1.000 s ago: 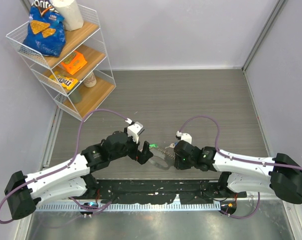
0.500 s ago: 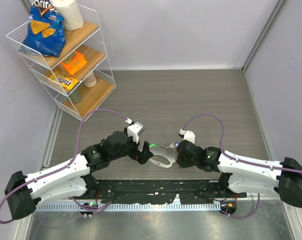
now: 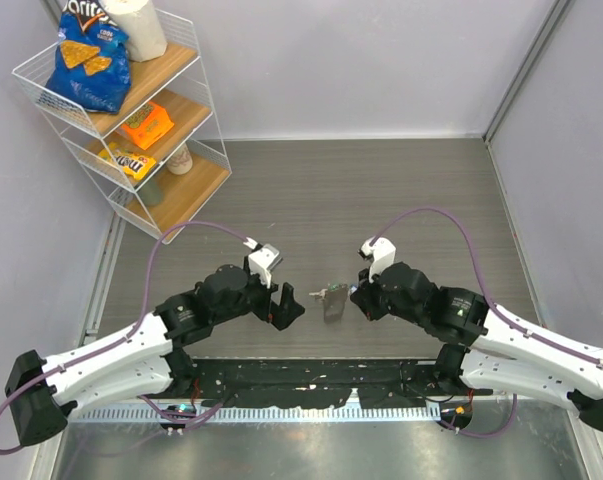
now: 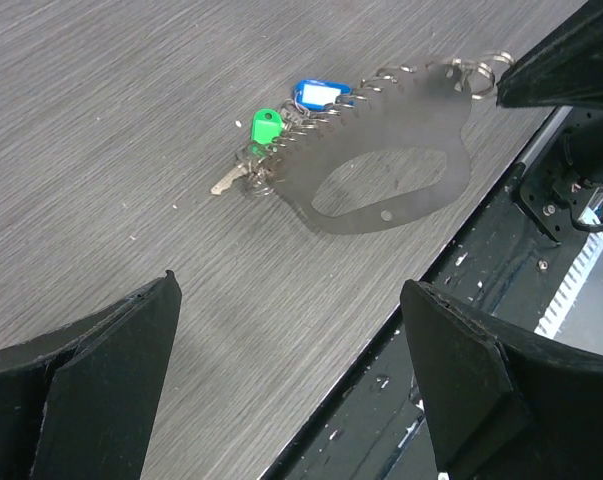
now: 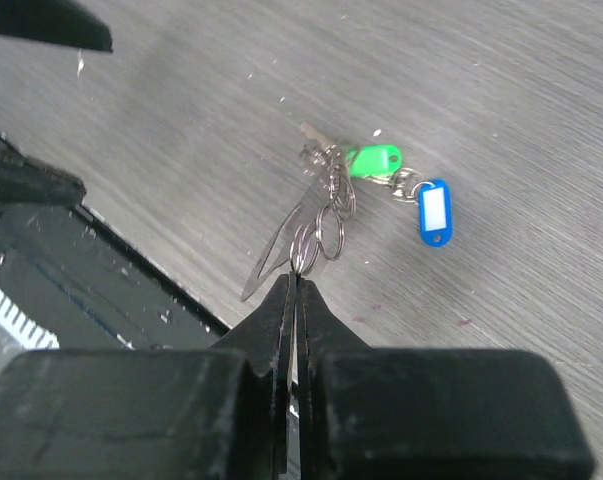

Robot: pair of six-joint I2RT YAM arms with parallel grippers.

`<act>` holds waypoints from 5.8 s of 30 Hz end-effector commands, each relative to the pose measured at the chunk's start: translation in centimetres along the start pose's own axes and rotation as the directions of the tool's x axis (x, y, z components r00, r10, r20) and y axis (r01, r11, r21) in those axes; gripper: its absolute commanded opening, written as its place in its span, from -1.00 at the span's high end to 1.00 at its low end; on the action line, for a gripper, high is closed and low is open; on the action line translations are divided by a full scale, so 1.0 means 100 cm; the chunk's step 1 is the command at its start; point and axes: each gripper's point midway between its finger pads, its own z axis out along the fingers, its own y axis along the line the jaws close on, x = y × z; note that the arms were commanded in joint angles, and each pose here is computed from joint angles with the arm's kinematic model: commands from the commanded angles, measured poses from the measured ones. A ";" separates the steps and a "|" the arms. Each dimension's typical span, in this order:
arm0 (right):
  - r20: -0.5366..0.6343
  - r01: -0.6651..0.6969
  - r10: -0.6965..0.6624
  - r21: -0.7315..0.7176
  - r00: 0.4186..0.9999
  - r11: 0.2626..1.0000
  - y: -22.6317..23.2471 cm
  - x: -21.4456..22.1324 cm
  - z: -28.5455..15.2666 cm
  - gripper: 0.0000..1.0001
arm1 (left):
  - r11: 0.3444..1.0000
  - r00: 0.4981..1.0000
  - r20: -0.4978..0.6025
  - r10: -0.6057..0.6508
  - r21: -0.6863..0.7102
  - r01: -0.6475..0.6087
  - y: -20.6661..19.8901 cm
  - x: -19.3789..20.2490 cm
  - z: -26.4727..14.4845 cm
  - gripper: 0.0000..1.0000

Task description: Put the keys on the keyring

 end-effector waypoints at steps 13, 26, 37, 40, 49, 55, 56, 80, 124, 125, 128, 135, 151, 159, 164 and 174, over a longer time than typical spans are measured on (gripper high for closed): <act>0.170 0.317 -0.268 -0.477 0.948 0.820 0.087 -0.048 -0.066 0.89 | 0.970 0.986 0.166 -0.021 0.243 -0.021 -0.047 -0.036 -0.032 -0.99; 0.221 0.374 -0.304 -0.625 0.927 0.686 0.117 -0.051 -0.090 0.89 | 0.901 0.963 0.270 -0.023 0.422 -0.097 -0.081 -0.053 -0.059 -0.99; 0.265 0.376 -0.269 -0.692 0.926 0.616 0.134 -0.058 -0.103 0.89 | 0.852 0.951 0.306 -0.035 0.507 -0.132 -0.100 -0.066 -0.065 -1.00; 0.267 0.374 -0.262 -0.706 0.927 0.601 0.137 -0.058 -0.107 0.89 | 0.851 0.949 0.312 -0.040 0.509 -0.131 -0.101 -0.068 -0.065 -0.99; 0.280 0.366 -0.236 -0.739 0.931 0.566 0.145 -0.062 -0.115 0.89 | 0.830 0.943 0.331 -0.042 0.536 -0.151 -0.109 -0.077 -0.067 -0.99; 0.288 0.366 -0.226 -0.750 0.931 0.551 0.147 -0.063 -0.120 0.89 | 0.836 0.941 0.334 -0.051 0.530 -0.143 -0.108 -0.080 -0.064 -0.99; 0.287 0.365 -0.226 -0.752 0.931 0.550 0.147 -0.063 -0.120 0.89 | 0.836 0.941 0.333 -0.052 0.531 -0.142 -0.108 -0.080 -0.063 -0.99; 0.239 0.346 -0.258 -0.764 0.936 0.546 0.152 -0.049 -0.111 0.89 | 0.832 0.939 0.337 -0.068 0.539 -0.134 -0.112 -0.088 -0.063 -0.99; 0.282 0.345 -0.200 -0.722 0.938 0.600 0.152 -0.067 -0.116 0.90 | 0.816 0.939 0.332 -0.089 0.565 -0.122 -0.117 -0.088 -0.072 -0.99; 0.279 0.342 -0.200 -0.720 0.939 0.604 0.152 -0.067 -0.114 0.90 | 0.813 0.941 0.326 -0.089 0.569 -0.120 -0.117 -0.087 -0.071 -0.99; 0.283 0.341 -0.195 -0.710 0.939 0.616 0.151 -0.069 -0.113 0.89 | 0.809 0.943 0.319 -0.090 0.575 -0.117 -0.118 -0.086 -0.071 -0.99; 0.287 0.342 -0.192 -0.703 0.939 0.623 0.151 -0.072 -0.111 0.89 | 0.806 0.943 0.320 -0.090 0.579 -0.120 -0.120 -0.086 -0.071 -0.99; 0.208 0.272 -0.180 -0.621 0.962 0.735 0.140 -0.068 -0.085 0.89 | 0.830 0.942 0.322 -0.089 0.547 -0.109 -0.113 -0.086 -0.072 -0.99; 0.180 0.174 -0.090 -0.533 0.980 0.828 0.136 -0.079 -0.075 0.89 | 0.848 0.939 0.335 -0.082 0.518 -0.111 -0.109 -0.090 -0.076 -0.99; 0.187 0.144 -0.059 -0.484 0.981 0.863 0.140 -0.085 -0.072 0.89 | 0.851 0.940 0.331 -0.079 0.514 -0.110 -0.108 -0.089 -0.076 -0.99; 0.204 0.039 0.054 -0.427 0.977 0.903 0.140 -0.101 -0.072 0.89 | 0.874 0.938 0.339 -0.071 0.475 -0.106 -0.101 -0.091 -0.077 -0.99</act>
